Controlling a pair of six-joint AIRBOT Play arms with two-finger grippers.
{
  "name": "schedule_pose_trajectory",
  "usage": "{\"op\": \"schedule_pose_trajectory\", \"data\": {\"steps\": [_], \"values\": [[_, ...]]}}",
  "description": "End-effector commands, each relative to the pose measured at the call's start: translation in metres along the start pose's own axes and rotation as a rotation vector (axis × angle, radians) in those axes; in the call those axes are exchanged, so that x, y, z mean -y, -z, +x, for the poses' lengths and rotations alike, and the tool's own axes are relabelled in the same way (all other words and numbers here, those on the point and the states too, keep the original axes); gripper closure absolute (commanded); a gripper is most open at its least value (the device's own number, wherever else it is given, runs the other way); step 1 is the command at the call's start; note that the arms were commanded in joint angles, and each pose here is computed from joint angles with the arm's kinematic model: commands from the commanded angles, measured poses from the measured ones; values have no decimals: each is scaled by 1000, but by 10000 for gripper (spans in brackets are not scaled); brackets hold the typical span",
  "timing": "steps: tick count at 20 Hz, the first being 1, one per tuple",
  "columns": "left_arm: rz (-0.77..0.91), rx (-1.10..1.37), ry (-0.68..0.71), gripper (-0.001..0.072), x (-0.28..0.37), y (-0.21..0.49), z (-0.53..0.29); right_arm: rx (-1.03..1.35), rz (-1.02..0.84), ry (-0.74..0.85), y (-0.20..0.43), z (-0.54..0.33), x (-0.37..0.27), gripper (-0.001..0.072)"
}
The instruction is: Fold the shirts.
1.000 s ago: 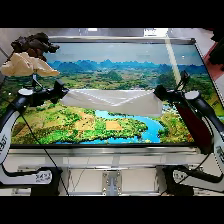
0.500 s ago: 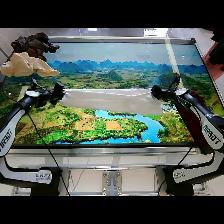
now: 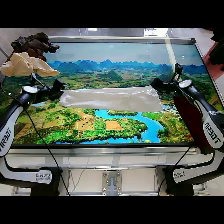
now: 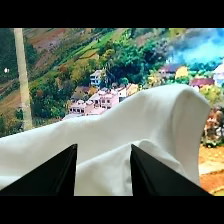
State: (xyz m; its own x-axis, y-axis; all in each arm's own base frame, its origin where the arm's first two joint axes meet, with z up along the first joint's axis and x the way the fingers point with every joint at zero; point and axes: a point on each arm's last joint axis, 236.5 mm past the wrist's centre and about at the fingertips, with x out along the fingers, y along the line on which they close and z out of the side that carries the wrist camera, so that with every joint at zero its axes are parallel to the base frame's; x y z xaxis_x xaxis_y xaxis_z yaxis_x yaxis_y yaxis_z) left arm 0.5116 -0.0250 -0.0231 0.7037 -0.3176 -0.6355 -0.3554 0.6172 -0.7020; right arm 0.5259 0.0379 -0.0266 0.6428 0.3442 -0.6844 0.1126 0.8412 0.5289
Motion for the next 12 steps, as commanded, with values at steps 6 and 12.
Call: {"op": "schedule_pose_trajectory", "data": {"steps": [6,12], "values": [[256,29,234,192,114,-38,-42,-270,89,-44,38,-23,49,191],[393,5,396,192,162,-29,-63,-341,111,-71,67,8,73,165]]}}
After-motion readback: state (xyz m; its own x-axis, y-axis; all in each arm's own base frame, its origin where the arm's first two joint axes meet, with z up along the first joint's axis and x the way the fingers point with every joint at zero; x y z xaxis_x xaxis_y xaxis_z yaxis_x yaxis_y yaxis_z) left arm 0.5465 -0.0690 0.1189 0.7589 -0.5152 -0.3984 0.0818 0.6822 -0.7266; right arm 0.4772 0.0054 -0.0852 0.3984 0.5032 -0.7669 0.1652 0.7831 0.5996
